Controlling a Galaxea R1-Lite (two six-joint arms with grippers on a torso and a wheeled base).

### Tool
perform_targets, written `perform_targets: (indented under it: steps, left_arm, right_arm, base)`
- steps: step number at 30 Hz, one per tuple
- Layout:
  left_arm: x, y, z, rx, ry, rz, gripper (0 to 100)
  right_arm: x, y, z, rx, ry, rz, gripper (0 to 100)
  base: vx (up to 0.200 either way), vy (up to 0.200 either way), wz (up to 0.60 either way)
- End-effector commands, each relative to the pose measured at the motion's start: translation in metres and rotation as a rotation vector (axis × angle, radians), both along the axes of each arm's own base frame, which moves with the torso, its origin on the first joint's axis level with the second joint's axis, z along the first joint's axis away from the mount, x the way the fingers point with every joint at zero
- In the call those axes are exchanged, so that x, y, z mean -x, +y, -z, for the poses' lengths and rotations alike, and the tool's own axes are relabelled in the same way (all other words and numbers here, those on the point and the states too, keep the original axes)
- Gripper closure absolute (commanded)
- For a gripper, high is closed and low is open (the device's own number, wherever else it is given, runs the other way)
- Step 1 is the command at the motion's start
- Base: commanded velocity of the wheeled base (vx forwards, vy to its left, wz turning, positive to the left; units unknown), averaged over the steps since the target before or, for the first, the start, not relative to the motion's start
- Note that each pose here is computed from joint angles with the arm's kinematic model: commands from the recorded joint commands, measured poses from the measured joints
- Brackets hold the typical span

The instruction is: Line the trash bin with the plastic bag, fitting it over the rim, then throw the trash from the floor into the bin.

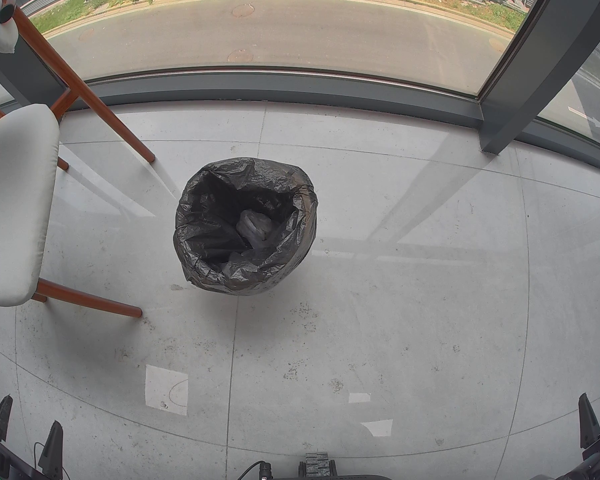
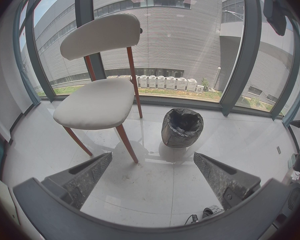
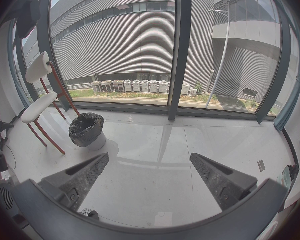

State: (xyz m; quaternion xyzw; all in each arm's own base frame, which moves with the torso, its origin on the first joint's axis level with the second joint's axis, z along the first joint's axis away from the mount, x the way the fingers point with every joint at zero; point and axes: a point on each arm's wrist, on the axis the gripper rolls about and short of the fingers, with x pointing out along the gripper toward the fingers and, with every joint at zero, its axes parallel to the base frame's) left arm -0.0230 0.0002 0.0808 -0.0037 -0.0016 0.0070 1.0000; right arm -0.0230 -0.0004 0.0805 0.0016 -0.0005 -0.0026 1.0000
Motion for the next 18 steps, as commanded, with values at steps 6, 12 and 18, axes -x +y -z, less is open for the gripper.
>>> perform_targets:
  steps: [6, 12, 18]
  left_arm:
    - [-0.0015, -0.0002, 0.0049, -0.003, 0.020, 0.013, 0]
    - [-0.0015, -0.0003, 0.0047, -0.004, 0.019, 0.013, 0]
    - [-0.0015, -0.0003, 0.0047, -0.004, 0.019, 0.013, 0]
  right_arm:
    - [-0.0003, -0.0001, 0.0052, 0.000, 0.004, 0.001, 0]
    - [-0.0004, -0.0001, 0.0053, 0.000, 0.007, 0.001, 0]
    - [-0.0004, 0.0000, 0.0054, 0.003, 0.009, 0.003, 0]
  base:
    - [0.000, 0.000, 0.00]
    - [0.000, 0.000, 0.00]
    - [0.000, 0.000, 0.00]
